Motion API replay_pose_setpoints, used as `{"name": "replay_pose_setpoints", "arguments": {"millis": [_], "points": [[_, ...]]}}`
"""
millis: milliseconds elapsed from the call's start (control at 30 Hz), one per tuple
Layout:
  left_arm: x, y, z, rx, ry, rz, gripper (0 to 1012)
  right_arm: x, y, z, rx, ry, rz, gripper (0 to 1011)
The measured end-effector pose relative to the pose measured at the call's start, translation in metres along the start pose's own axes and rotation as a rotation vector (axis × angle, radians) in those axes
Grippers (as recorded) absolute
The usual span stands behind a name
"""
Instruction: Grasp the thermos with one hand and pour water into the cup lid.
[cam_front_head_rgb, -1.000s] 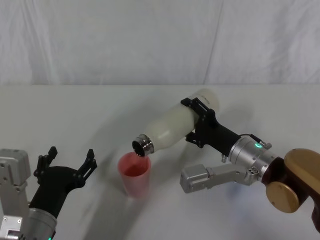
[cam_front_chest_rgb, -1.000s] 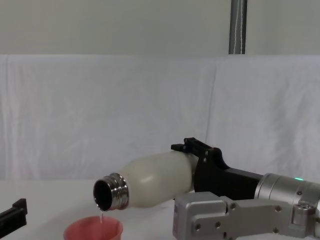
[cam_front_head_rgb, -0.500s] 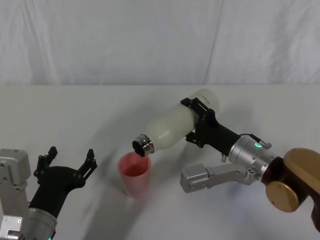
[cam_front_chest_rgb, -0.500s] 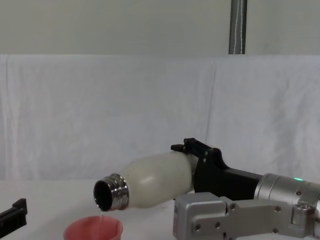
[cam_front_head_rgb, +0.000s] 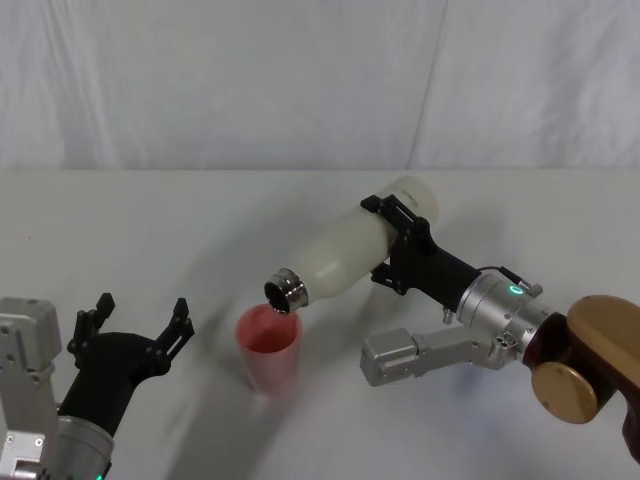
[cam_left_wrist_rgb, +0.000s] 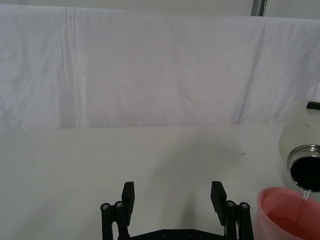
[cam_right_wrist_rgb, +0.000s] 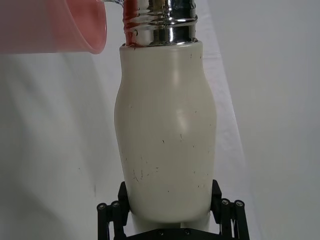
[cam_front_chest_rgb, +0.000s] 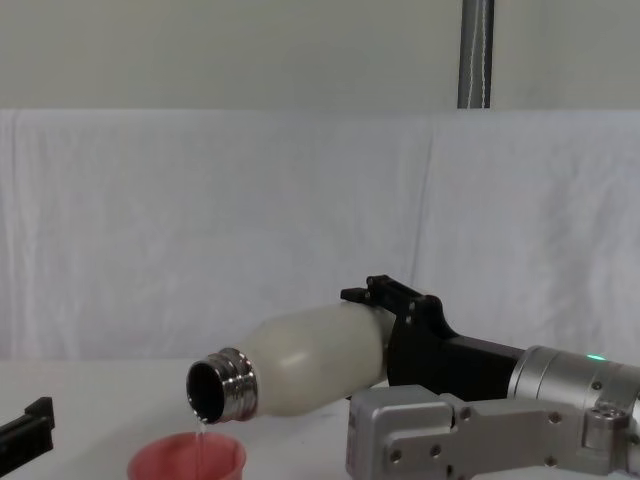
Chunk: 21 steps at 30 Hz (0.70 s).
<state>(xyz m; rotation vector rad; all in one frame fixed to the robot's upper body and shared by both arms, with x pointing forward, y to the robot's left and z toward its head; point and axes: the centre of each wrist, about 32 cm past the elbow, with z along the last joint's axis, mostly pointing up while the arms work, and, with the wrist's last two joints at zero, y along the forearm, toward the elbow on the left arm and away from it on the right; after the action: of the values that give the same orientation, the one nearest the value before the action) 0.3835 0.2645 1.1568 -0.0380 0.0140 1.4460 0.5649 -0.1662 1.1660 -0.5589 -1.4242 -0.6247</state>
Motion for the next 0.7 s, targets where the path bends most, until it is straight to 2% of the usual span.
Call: {"name": "replay_pose_setpoints", "arguments": {"millis": [700], "points": [[0.0,0.0,0.0,0.0,0.0,0.0,1001,0.0004,-0.0004,0.0005,0.002,-0.006,-0.001,952]]}}
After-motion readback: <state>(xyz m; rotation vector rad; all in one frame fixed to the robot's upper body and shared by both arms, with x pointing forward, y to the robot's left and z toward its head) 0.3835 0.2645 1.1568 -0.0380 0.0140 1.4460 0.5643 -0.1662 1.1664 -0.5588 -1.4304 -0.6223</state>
